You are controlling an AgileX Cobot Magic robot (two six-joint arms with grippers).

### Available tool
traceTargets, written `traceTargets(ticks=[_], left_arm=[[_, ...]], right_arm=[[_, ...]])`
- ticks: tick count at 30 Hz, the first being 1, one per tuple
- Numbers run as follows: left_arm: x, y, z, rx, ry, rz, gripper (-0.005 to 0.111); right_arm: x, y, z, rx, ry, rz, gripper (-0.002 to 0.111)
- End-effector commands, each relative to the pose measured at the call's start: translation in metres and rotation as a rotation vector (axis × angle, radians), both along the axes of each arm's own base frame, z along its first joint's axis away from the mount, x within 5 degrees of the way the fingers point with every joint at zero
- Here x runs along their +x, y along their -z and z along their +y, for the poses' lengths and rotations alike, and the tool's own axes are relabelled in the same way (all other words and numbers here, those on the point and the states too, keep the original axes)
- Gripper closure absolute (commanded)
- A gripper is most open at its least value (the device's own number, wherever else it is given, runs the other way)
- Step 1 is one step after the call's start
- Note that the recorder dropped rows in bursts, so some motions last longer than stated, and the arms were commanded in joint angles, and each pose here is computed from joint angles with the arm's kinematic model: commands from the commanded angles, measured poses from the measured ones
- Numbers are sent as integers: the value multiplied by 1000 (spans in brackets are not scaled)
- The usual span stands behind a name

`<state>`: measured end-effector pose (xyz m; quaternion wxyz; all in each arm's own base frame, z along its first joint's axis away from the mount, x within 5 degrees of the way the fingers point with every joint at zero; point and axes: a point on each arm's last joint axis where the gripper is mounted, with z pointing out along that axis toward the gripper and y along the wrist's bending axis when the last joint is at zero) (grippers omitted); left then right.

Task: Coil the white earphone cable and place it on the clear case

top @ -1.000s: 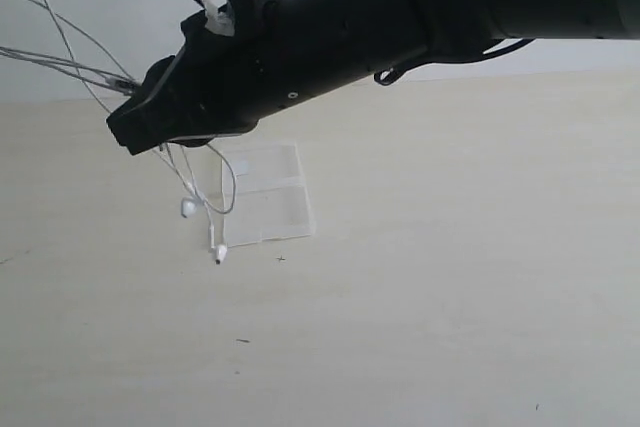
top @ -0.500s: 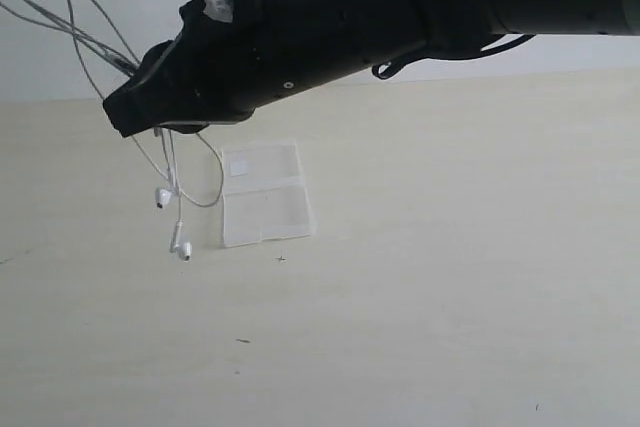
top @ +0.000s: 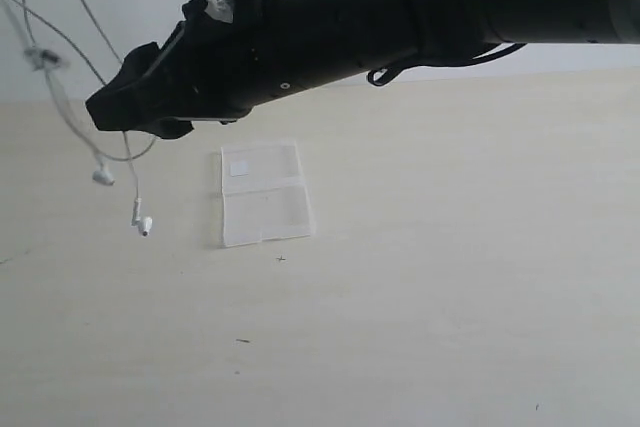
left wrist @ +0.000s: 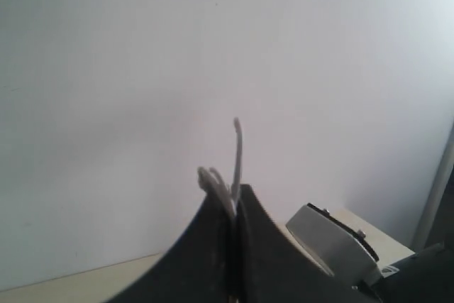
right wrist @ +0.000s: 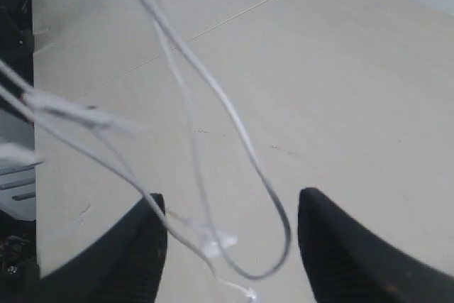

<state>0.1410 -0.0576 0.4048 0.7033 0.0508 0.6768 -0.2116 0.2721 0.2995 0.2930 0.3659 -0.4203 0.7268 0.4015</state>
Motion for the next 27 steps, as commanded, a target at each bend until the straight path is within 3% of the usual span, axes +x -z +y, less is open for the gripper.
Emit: traceTargets(ticks=[1,6,12,20,27], left_arm=[[2,-2,-2,8,10,-13,107],[5,1,-3,50,-1,-10,107],[8,10,8,144,-116,68,107],[9,6,2,134,-66,22,107],[10,7,1,136,-60,22,107]], right_arm=[[-3,-5,4,63,-37,-39,49],[-27,-8,22,90,-179,-109,40],[-24,-8,22,80,-143,-121,36],[-20,-14,23,161,-71,-50,36],[-17,-15,23,180,-25,-31,28]])
